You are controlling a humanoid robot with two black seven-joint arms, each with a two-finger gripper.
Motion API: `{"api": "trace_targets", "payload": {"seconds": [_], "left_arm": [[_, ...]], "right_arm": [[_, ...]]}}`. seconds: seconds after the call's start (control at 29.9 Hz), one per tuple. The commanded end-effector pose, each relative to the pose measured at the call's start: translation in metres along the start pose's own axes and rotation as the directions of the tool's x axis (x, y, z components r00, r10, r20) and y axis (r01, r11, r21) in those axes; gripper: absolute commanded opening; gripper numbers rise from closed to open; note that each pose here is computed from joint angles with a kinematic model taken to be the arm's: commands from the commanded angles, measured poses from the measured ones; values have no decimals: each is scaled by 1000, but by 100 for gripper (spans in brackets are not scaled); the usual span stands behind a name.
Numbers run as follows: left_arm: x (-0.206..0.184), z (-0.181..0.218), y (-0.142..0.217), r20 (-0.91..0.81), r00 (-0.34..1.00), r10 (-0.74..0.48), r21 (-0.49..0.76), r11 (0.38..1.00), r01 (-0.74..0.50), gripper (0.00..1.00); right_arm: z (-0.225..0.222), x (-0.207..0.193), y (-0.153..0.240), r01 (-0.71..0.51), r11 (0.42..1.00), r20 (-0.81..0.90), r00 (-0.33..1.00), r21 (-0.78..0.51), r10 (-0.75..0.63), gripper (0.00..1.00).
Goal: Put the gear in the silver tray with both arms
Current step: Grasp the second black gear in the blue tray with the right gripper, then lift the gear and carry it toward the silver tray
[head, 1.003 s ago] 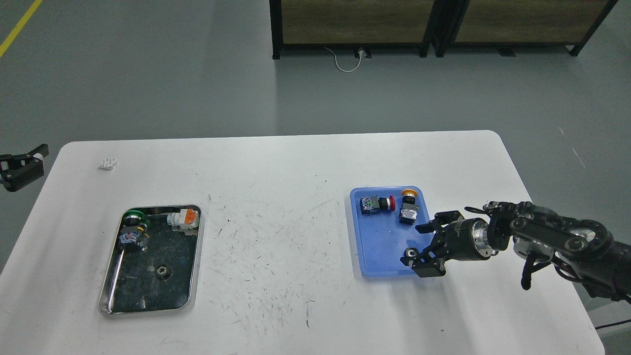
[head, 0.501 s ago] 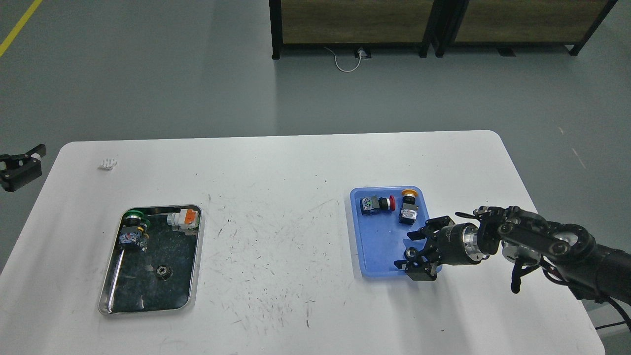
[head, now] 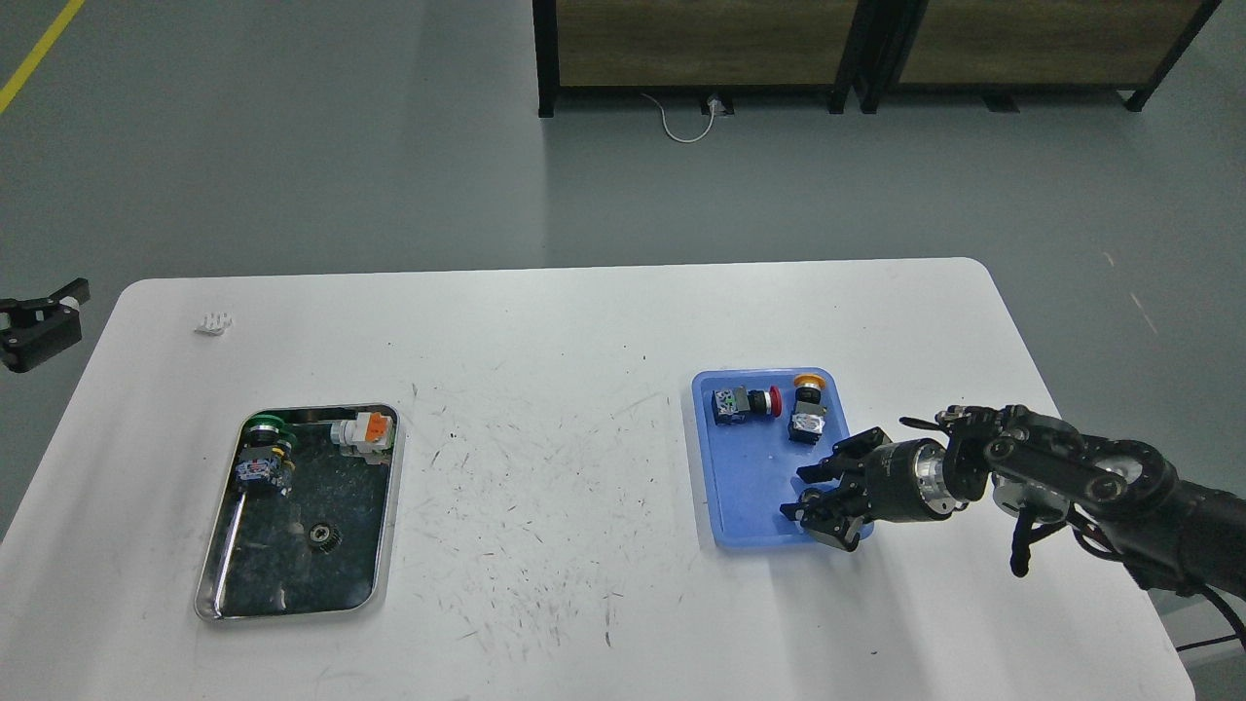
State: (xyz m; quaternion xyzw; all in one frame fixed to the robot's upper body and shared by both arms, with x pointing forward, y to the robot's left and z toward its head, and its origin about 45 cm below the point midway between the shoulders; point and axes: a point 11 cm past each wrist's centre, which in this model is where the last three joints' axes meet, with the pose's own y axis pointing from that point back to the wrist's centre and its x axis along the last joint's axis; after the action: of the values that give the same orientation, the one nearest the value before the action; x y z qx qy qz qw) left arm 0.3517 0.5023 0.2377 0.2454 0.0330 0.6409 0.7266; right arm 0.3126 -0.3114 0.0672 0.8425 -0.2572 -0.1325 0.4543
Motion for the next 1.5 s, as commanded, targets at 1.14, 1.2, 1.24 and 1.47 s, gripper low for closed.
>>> {"api": "trace_targets", "payload": {"seconds": [1.14,1.2,1.24,1.47], "left_arm": [[7,5,3,9,1000,13,-6,1000,-13,98],[7,5,3,9,1000,13,-5,1000,-13,98],[7,6,3,8,1000,12,-6,1000,-12,98],[8,15,0,12,1000,18,-4,1000,-18,98]], "right_arm": [[-3,9,17,26,999,5,1000,23,-26,19],[-19,16,24,18,997,17,1000,77,-20,19],[-28,18,26,21,994,17,1000,104,-23,20],[-82,-13,-9,122,976,-60,992,180,-113,22]]}}
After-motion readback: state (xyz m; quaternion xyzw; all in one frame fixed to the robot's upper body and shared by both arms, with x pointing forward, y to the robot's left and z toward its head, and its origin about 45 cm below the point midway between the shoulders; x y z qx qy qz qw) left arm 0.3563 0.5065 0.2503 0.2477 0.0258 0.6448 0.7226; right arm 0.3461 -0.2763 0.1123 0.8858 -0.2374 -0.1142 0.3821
